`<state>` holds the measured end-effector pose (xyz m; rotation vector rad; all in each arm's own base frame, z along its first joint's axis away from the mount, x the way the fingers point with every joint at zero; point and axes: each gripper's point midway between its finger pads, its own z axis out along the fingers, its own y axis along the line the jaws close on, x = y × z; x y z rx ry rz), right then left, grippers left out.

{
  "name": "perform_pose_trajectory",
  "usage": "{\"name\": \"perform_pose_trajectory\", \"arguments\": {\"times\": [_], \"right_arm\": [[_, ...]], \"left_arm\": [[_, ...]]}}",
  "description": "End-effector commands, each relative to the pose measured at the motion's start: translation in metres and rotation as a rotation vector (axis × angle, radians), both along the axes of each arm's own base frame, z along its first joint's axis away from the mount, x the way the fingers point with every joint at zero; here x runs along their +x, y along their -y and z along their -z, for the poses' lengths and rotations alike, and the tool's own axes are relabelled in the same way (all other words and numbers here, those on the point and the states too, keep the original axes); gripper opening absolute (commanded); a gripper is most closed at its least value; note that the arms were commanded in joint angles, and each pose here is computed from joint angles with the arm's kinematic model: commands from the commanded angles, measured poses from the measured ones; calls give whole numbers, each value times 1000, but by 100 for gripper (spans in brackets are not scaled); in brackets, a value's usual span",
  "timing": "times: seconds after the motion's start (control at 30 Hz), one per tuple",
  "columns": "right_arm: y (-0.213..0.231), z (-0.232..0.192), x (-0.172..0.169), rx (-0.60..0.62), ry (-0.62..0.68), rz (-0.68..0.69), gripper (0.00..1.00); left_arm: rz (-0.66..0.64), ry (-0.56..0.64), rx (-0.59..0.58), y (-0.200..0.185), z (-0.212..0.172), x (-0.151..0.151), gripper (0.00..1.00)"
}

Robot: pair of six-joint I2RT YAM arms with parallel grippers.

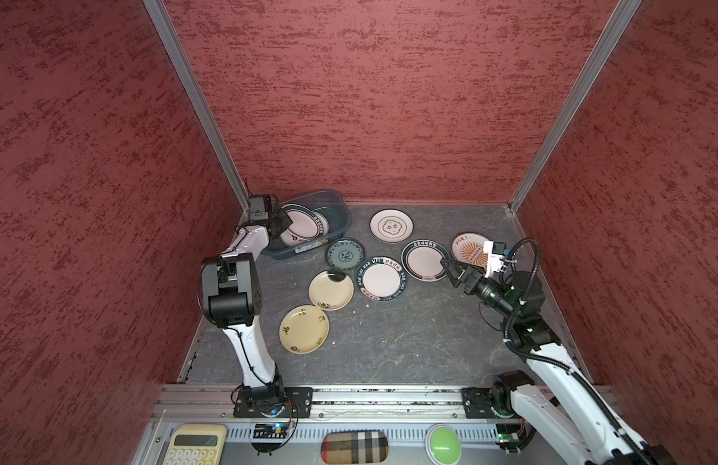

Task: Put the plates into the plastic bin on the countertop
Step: 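Lower the plate into the basin and open the left gripper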

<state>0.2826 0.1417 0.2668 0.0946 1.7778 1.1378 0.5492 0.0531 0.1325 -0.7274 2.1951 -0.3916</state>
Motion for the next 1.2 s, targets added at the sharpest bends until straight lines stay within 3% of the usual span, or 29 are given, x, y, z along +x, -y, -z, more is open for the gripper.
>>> {"name": "perform_pose_trajectory", "arguments": {"times": [0.0, 0.03, 0.1, 0.17, 0.47, 0.57, 0.6, 0.67, 1.17], "right_arm": [[0, -17, 4, 16, 29, 10, 99], [-1, -16, 5, 17, 26, 8, 99], [-1, -14, 7, 17, 19, 11, 99], [0, -13, 8, 19, 18, 17, 99], [-4, -3, 17, 28, -20, 8, 99], [-1, 3, 21, 19, -39, 29, 99], [-1, 5, 22, 18, -45, 34, 99], [-1, 6, 23, 23, -45, 35, 99], [-8, 18, 29, 22, -77, -1, 99]], "left_arm": [[29, 22, -17, 2, -4, 10, 0], [38, 20, -21, 4, -2, 11, 0], [47, 8, -28, 5, 3, 13, 16], [58, -4, -34, 7, 9, 15, 21], [82, -16, -33, 9, 16, 20, 35], [87, -20, -25, 9, 16, 19, 55], [89, -19, -19, 9, 15, 19, 65], [99, -21, -3, 9, 14, 18, 99], [103, -100, 100, 10, 13, 14, 100]]}}
